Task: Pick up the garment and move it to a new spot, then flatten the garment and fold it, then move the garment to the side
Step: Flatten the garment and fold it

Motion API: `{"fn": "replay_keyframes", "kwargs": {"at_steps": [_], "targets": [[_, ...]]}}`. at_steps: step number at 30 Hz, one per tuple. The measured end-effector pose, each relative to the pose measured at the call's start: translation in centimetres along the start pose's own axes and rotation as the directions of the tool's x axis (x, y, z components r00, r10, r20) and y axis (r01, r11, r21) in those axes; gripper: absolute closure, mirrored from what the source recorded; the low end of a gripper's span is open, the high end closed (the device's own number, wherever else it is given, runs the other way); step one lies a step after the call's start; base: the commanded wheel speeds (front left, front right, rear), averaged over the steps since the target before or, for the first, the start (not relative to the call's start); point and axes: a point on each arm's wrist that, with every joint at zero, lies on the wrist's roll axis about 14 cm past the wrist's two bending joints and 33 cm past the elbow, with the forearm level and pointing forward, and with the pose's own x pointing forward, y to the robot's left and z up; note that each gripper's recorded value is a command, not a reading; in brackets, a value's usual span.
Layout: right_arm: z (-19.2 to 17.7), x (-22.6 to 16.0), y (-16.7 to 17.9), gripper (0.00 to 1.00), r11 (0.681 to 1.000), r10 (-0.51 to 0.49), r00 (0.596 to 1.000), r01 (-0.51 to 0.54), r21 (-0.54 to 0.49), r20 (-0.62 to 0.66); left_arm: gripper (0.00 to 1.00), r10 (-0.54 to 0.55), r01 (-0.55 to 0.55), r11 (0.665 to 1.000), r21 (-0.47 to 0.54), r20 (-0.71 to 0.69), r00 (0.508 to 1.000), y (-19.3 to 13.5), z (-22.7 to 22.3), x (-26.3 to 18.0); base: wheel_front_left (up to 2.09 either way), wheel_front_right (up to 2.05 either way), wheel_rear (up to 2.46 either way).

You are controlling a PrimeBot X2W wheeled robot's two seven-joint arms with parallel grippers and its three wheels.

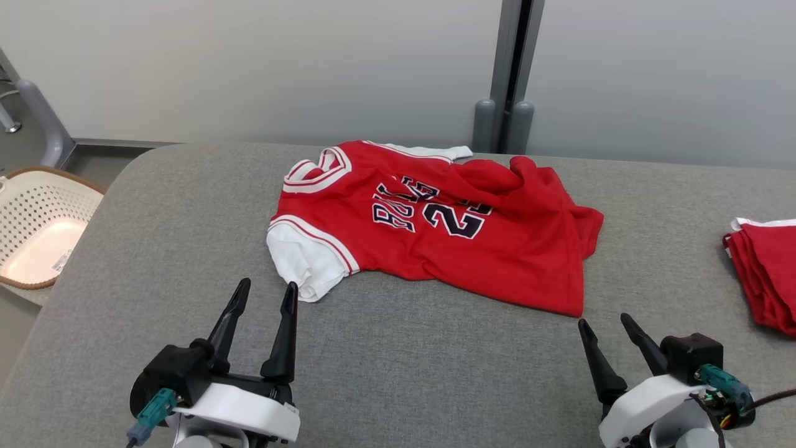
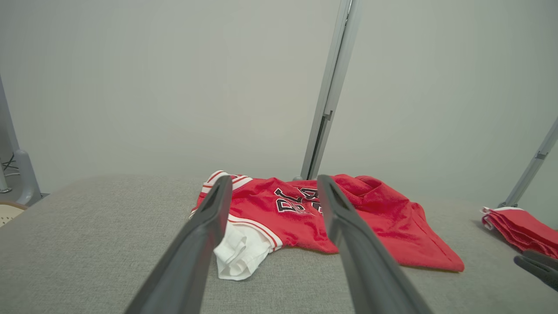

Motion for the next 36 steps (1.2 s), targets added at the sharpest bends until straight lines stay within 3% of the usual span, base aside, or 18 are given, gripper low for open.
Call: {"fn": "replay_keyframes", "kwargs": {"at_steps": [13, 21, 22, 23, 24, 36], "targets": [[-3.9, 4.4, -0.4, 0.00, 0.994, 0.007, 0.977, 0.017, 0.109, -0.213, 0.00, 0.059, -0.059, 0.998, -0.010, -0.024, 0.998, 1.9, -0.6, 0.5, 0.00, 0.00, 0.00], [-5.4, 6.4, 0.1, 0.00, 0.994, 0.031, 0.962, -0.002, 0.106, -0.270, 0.00, 0.111, -0.111, 0.994, 0.005, -0.052, 0.992, 3.4, -1.3, -0.3, 0.00, 0.00, 0.00], [-5.4, 6.4, 0.3, 0.09, 0.994, 0.035, 0.964, -0.007, 0.105, -0.265, 0.00, 0.111, -0.111, 0.994, 0.005, -0.052, 0.992, 3.5, -1.3, -0.3, 0.00, 0.00, 0.00], [-5.3, 6.5, 0.5, 0.62, 0.995, 0.040, 0.963, -0.013, 0.102, -0.265, 0.00, 0.111, -0.110, 0.994, 0.005, -0.053, 0.992, 3.4, -1.3, -0.3, 0.00, 0.00, 0.00], [-5.2, 6.5, 0.7, 1.00, 0.995, 0.047, 0.966, -0.022, 0.097, -0.255, 0.00, 0.109, -0.108, 0.994, 0.005, -0.053, 0.993, 3.4, -1.3, -0.3, 0.00, 0.00, 0.00], [-2.6, 5.9, 2.4, 1.00, 0.994, 0.095, 0.984, -0.086, 0.067, -0.150, 0.00, 0.070, -0.070, 0.998, 0.005, -0.033, 0.997, 2.3, -0.8, 0.3, 0.00, 0.00, 0.00]]}}
